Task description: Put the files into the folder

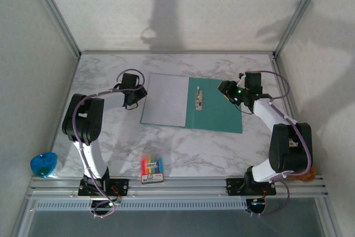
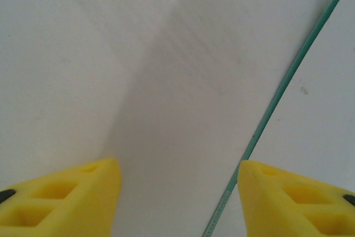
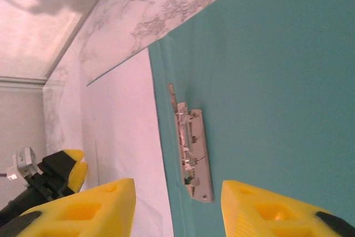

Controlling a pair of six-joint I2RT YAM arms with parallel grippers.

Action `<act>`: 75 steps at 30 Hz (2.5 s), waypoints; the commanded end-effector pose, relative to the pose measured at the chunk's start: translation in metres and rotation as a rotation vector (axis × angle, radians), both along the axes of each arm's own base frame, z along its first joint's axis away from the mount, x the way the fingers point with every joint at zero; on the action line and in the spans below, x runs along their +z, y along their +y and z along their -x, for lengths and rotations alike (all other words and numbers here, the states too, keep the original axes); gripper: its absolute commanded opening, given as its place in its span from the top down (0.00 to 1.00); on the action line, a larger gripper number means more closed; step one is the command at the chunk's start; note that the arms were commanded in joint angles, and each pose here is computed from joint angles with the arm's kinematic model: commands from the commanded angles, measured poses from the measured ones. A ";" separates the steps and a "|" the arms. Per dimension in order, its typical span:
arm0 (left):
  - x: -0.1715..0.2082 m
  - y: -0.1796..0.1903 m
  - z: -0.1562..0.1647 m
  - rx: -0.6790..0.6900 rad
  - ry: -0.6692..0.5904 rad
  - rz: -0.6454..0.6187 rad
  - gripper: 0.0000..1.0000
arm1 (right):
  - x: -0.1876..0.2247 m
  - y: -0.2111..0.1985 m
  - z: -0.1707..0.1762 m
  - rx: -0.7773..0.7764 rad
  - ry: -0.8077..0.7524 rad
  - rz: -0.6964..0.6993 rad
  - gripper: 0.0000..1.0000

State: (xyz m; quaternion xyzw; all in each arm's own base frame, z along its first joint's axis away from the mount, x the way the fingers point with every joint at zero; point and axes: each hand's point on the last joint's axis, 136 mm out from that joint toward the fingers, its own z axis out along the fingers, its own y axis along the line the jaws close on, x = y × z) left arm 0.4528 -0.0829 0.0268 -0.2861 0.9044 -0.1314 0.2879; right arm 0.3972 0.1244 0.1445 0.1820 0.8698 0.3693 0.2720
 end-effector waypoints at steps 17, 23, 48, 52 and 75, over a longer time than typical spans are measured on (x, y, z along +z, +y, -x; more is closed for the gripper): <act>-0.016 0.090 0.155 0.013 0.442 -0.342 0.39 | 0.040 0.171 0.020 0.479 -0.176 -0.112 0.54; 0.021 0.097 0.137 0.031 0.307 -0.264 0.39 | 0.030 0.227 0.032 0.589 -0.150 -0.094 0.57; 0.095 0.179 0.112 0.351 -0.191 -0.037 0.10 | -0.059 0.381 0.053 0.740 0.008 0.089 0.59; 0.072 0.182 0.114 0.358 -0.145 -0.045 0.10 | -0.074 0.393 0.057 0.769 0.026 0.108 0.59; 0.025 0.183 0.107 0.303 -0.058 -0.053 0.12 | -0.105 0.408 0.060 0.801 0.101 0.157 0.61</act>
